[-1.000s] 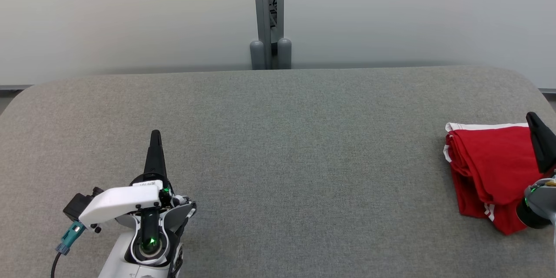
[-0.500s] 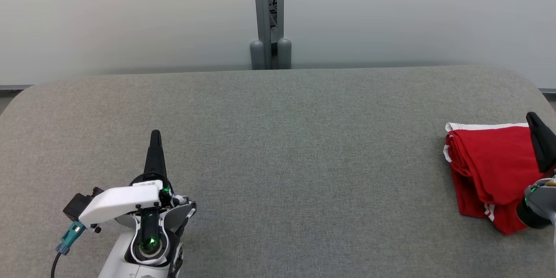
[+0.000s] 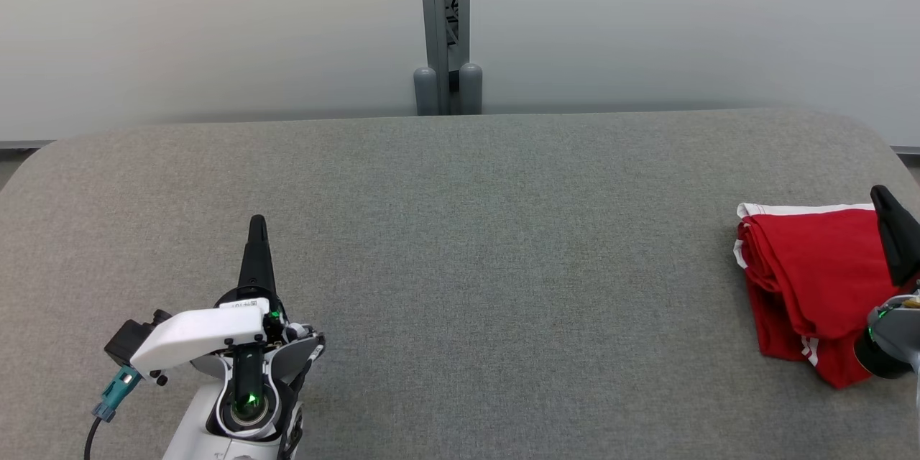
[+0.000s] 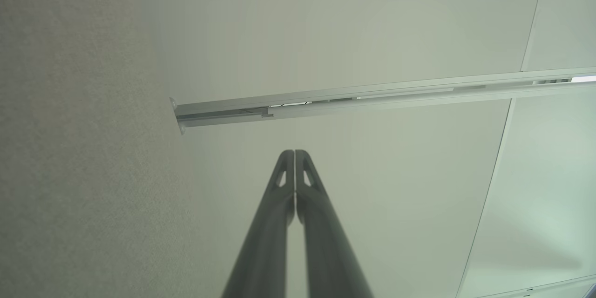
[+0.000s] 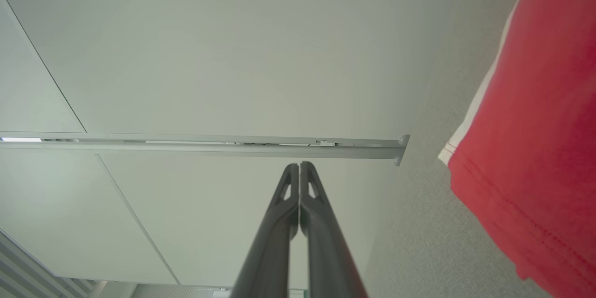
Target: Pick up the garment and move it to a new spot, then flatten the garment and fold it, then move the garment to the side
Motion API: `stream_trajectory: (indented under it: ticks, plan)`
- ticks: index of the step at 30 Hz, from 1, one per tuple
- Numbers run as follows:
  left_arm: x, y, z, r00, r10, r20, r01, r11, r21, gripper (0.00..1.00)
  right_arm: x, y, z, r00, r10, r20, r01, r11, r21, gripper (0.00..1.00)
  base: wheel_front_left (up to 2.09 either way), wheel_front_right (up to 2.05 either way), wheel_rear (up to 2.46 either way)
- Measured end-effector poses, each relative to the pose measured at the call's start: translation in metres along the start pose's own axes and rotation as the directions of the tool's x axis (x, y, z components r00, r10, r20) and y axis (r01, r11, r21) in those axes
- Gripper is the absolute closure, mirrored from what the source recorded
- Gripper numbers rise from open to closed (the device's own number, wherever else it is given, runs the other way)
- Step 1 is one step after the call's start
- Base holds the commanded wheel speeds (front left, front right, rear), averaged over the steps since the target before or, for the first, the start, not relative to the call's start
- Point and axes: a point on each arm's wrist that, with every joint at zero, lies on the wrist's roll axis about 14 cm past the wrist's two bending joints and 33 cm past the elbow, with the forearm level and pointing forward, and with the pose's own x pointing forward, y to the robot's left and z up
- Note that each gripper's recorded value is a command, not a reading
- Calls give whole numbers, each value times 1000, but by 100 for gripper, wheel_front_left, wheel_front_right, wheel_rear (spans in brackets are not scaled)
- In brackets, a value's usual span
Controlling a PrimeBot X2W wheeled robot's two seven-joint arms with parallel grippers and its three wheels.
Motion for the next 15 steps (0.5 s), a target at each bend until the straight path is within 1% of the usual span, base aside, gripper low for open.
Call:
stream_trajectory:
  ticks: [15]
  plan:
    - [0, 0, 0, 1000, 0, 0, 0, 1000, 0, 100, 0, 0, 0, 1000, 0, 0, 0, 1000, 0, 100, 0, 0, 0]
